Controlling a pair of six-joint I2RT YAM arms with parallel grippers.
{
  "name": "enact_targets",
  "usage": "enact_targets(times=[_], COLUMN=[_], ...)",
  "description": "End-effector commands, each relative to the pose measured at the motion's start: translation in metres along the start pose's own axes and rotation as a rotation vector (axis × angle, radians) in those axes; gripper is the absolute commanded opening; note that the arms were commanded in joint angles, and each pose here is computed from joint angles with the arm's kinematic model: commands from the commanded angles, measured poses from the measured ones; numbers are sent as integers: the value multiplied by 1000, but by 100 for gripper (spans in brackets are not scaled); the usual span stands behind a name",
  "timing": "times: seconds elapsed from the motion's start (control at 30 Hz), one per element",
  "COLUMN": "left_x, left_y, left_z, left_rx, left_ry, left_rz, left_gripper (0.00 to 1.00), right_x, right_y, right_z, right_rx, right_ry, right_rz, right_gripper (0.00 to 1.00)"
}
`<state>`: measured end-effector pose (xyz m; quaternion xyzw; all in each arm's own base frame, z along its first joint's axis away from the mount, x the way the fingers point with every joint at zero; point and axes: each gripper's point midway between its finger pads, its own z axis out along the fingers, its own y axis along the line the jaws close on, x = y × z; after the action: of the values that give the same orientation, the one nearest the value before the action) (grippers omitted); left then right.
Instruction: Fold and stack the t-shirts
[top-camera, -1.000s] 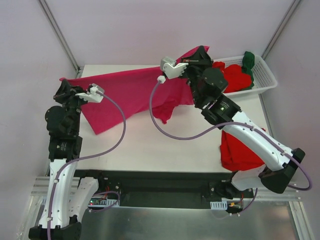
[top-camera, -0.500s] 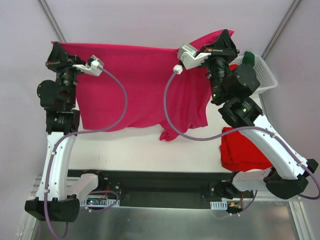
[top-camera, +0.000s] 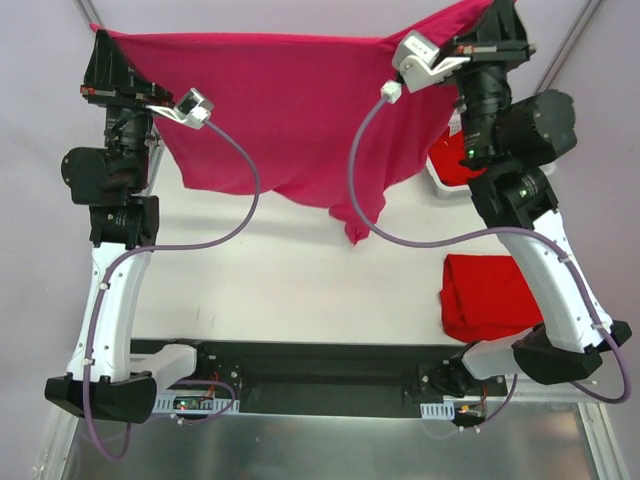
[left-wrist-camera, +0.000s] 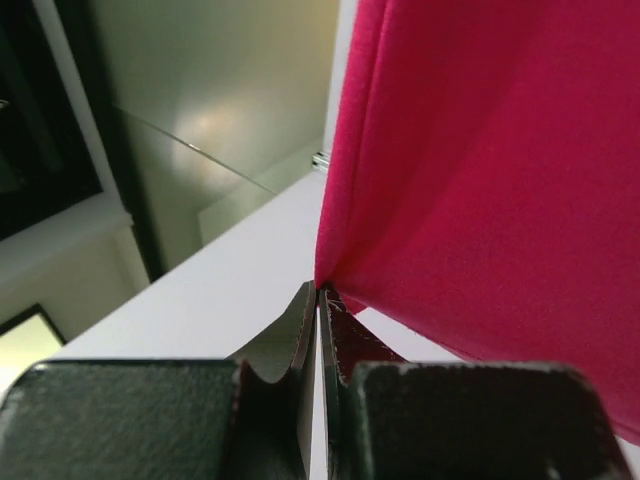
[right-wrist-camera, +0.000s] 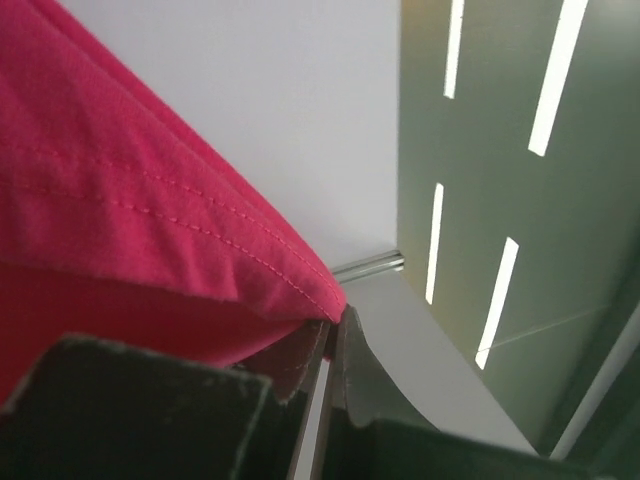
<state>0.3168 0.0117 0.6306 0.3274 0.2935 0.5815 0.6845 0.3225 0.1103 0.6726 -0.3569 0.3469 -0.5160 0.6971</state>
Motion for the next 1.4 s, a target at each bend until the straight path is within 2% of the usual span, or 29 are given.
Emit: enact_targets(times=[0.0,0.13,0.33,0.4,0.47,0.5,0.53,0.57,0.6,0.63,0.67,0.7,0.73,0.8,0.83,0.87,0.97,1.03,1.07,1.1,1.13,1.17,1.2,1.23,1.27,1.3,1.33,1.37], left_x=[-15,-16,-23,-17,-2,13,16,21,21,18,15,14,14,14,18,18,27,33,36,34,31,30,26,25,22,22,23,20], left_y=[83,108,142,150,118,94,77,16,-9,-21,-50,-51,-55,-1,3,57,86,77,30,8,1,-33,-38,-44,-12,7,7,68], left_z=[-11,-23,-49,-52,-53,-58,-68,-73,-79,-88,-93,-92,-84,-64,-47,-39,-31,-42,-47,-53,-63,-68,-66,-59,-47,-37,-17,-8], left_rx=[-241,-288,-356,-370,-278,-213,-171,-36,13,32,91,94,106,-3,-15,-125,-201,-191,-91,-44,-36,35,49,62,-2,-42,-43,-167], left_ry=[-40,-32,-48,-11,55,132,149,168,161,143,124,115,110,116,143,150,205,240,249,238,215,205,179,168,156,154,156,150], left_rz=[101,122,172,155,74,38,-17,-25,-25,-15,-12,-5,3,0,-7,-15,-36,-70,-67,-57,-36,-24,-20,-14,-13,-13,-3,-3], left_gripper=[0,0,0,0,0,0,0,0,0,0,0,0,0,0,0,0,0,0,0,0,0,0,0,0,0,0,0,0], right_x=[2,1,-3,1,15,40,31,32,36,32,33,37,35,33,22,29,29,35,46,37,38,39,36,35,35,25,29,26], right_y=[-113,-139,-154,-157,-124,-112,-35,-6,6,45,48,47,25,-17,-11,-72,-84,-53,-60,9,21,33,49,46,36,44,-23,-34], right_z=[-11,-22,-42,-41,-34,-48,-40,-45,-56,-55,-54,-50,-38,-23,-2,-6,5,2,-18,-15,-23,-30,-31,-28,-24,-6,-3,6], right_rx=[295,349,377,377,284,239,82,24,3,-67,-73,-82,-36,46,38,164,198,127,134,10,-8,-28,-57,-51,-31,-43,86,97], right_ry=[-44,-56,-116,-80,3,93,74,63,56,47,55,71,77,75,66,81,111,148,157,136,123,115,104,100,102,85,99,96], right_rz=[-143,-206,-272,-254,-185,-79,-117,-124,-114,-132,-112,-110,-87,-75,-106,-67,-68,-58,-18,-72,-83,-92,-96,-93,-92,-113,-65,-71], right_gripper=[1,1,1,1,1,1,1,1,1,1,1,1,1,1,1,1,1,1,1,1,1,1,1,1,1,1,1,1])
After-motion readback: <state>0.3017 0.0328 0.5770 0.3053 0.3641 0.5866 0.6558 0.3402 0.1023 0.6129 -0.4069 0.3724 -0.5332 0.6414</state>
